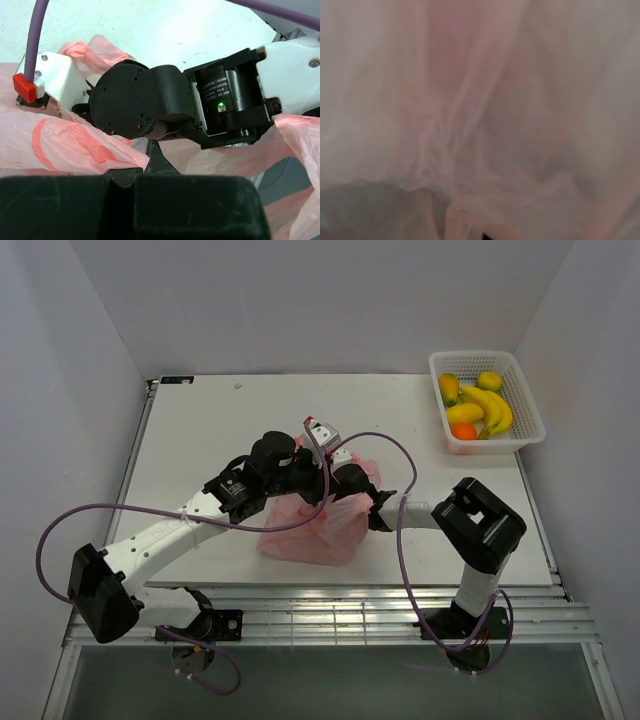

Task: Take the fake fruits out of the plastic bag
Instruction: Take out the fake fruit from the plastic bag, then place the fake fruit in the bin.

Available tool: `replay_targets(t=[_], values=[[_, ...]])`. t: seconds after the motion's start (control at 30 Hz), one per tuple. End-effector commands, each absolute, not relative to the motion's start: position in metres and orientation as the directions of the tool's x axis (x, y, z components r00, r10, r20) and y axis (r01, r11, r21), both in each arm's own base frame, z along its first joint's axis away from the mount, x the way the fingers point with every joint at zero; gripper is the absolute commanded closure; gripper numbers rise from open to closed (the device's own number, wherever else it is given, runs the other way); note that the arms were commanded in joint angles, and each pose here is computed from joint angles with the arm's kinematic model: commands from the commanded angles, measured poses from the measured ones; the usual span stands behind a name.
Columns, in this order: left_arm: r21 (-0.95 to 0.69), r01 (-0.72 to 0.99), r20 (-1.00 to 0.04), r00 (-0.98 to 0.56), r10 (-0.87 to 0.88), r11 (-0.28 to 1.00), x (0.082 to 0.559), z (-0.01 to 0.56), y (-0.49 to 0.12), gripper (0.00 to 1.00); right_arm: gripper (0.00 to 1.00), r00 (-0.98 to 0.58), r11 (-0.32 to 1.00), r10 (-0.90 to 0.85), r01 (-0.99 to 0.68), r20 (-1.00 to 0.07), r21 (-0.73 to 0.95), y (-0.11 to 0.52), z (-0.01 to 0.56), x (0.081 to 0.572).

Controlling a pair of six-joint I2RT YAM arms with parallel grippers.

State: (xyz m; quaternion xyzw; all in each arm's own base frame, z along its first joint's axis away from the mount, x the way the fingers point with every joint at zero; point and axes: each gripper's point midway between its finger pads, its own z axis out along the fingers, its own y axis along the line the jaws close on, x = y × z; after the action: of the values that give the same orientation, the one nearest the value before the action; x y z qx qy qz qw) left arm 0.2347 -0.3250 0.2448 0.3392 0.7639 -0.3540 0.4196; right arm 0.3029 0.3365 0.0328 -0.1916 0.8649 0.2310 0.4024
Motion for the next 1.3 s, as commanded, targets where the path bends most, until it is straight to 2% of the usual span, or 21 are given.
replay_targets(t=[0.0,0.1,0.3,0.43,0.63,0.7,0.9,1.03,1.1,1.13,1.23,1.27], values=[[-0.249,0.812,-0.915,-0.376,0.147,0.528,0.232,0.266,-0.322,1.00,0.63,-0.661,0.866,-0.224,-0.472,-0.716,0.165,0.311,0.012,0.283],[-0.247,0.748,-0.904,-0.407,0.131,0.616,0.240,0.253,-0.307,1.00,0.70,-0.608,0.853,-0.200,-0.494,-0.768,0.170,0.314,0.055,0.289],[-0.244,0.639,-0.863,-0.486,0.137,0.730,0.240,0.210,-0.278,1.00,0.73,-0.518,0.842,-0.149,-0.513,-0.842,0.167,0.292,0.138,0.288],[-0.248,0.628,-0.859,-0.494,0.132,0.738,0.235,0.200,-0.270,1.00,0.74,-0.494,0.866,-0.132,-0.479,-0.859,0.142,0.250,0.166,0.288],[-0.190,0.624,-0.885,-0.443,0.143,0.758,0.246,0.204,-0.266,1.00,0.75,-0.393,0.733,-0.037,-0.636,-0.919,0.242,0.229,0.240,0.260],[-0.177,0.634,-0.888,-0.433,0.155,0.753,0.249,0.205,-0.269,1.00,0.75,-0.347,0.747,0.015,-0.620,-0.938,0.242,0.215,0.265,0.264],[-0.057,0.738,-0.930,-0.284,0.234,0.672,0.263,0.216,-0.288,1.00,0.75,-0.335,0.868,0.141,-0.411,-0.932,0.279,0.146,0.288,0.328],[0.084,0.803,-0.945,-0.124,0.302,0.590,0.280,0.237,-0.306,1.00,0.75,-0.272,0.961,0.208,-0.122,-0.940,0.248,0.064,0.302,0.382],[0.124,0.825,-0.943,-0.074,0.324,0.551,0.291,0.246,-0.318,1.00,0.74,-0.289,0.973,0.227,0.026,-0.930,0.229,0.023,0.288,0.413],[0.134,0.837,-0.941,-0.061,0.332,0.531,0.293,0.247,-0.323,1.00,0.74,-0.262,0.975,0.222,0.050,-0.939,0.216,0.017,0.298,0.415],[0.162,0.882,-0.932,-0.011,0.364,0.442,0.296,0.246,-0.341,1.00,0.73,-0.331,0.968,0.198,0.213,-0.923,0.132,-0.032,0.262,0.452],[0.169,0.893,-0.928,0.002,0.371,0.417,0.296,0.245,-0.345,1.00,0.72,-0.346,0.967,0.198,0.222,-0.917,0.125,-0.038,0.256,0.459]])
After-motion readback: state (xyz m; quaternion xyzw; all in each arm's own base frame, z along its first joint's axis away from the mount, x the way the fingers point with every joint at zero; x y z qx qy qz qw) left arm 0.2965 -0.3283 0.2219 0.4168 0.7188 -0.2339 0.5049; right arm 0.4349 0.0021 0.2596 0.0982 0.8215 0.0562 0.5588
